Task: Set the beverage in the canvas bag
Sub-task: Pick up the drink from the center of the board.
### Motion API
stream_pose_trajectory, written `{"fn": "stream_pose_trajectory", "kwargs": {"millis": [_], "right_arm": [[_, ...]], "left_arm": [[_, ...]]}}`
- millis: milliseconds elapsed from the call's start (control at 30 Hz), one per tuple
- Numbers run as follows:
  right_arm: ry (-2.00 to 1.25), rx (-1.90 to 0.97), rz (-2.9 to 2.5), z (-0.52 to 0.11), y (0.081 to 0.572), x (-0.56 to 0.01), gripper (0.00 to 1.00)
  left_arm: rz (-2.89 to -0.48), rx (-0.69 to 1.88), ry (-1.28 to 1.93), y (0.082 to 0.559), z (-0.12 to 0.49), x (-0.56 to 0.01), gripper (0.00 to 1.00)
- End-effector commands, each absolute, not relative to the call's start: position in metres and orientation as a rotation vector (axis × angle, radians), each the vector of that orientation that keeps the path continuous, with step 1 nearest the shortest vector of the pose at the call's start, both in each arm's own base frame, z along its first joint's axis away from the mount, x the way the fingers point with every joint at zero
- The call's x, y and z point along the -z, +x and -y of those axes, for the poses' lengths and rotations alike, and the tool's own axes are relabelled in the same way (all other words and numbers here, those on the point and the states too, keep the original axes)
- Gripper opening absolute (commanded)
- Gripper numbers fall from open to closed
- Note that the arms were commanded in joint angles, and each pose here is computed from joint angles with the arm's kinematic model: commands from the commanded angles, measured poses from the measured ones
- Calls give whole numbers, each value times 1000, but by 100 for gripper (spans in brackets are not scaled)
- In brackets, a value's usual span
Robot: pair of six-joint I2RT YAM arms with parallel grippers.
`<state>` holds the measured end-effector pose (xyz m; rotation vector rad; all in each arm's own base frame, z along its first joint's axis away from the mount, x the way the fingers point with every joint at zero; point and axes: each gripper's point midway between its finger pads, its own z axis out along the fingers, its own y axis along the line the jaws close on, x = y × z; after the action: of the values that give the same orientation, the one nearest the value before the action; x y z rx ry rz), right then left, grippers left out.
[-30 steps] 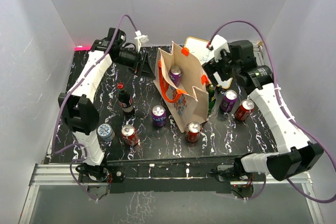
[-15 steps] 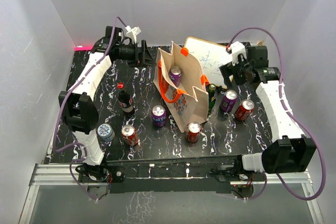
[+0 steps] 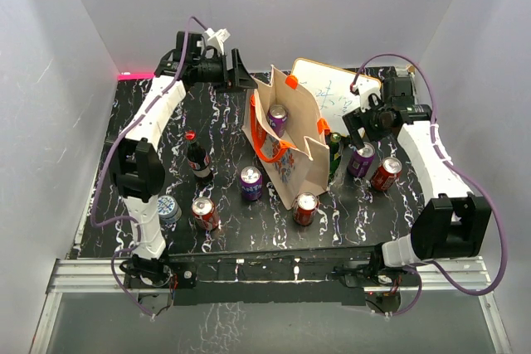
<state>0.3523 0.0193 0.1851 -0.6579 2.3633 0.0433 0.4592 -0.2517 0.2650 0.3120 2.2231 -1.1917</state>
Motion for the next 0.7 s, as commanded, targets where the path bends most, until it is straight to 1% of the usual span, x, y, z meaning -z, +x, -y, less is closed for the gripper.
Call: {"fn": "stream_pose_trajectory", "kwargs": {"millis": [0, 67, 200, 333, 467, 567, 667], "right_arm": [[-644, -69, -2325, -23, 359, -192, 89], [-646, -95, -2340, -26, 356, -183, 89], [-630, -155, -2339, -34, 355, -174, 89], [-611, -81, -2377, -22, 357, -157, 89], [-605, -15, -2413, -12, 357, -149, 89], [-593, 11, -2425, -8, 356, -147, 89], [-591, 26, -2446, -5, 352, -140, 89]], "left_arm": [[-2202, 1233, 395, 444, 269, -270, 75], [-2238, 1197, 416, 441, 268, -257, 75], [-2254, 1138, 504, 432, 272, -251, 69], [-2271, 1100, 519, 427, 274, -248, 64], [-2287, 1077, 509, 425, 274, -245, 51], [-2283, 1070, 523, 421, 277, -246, 45], [-2291, 1075, 523, 419, 279, -242, 35]]}}
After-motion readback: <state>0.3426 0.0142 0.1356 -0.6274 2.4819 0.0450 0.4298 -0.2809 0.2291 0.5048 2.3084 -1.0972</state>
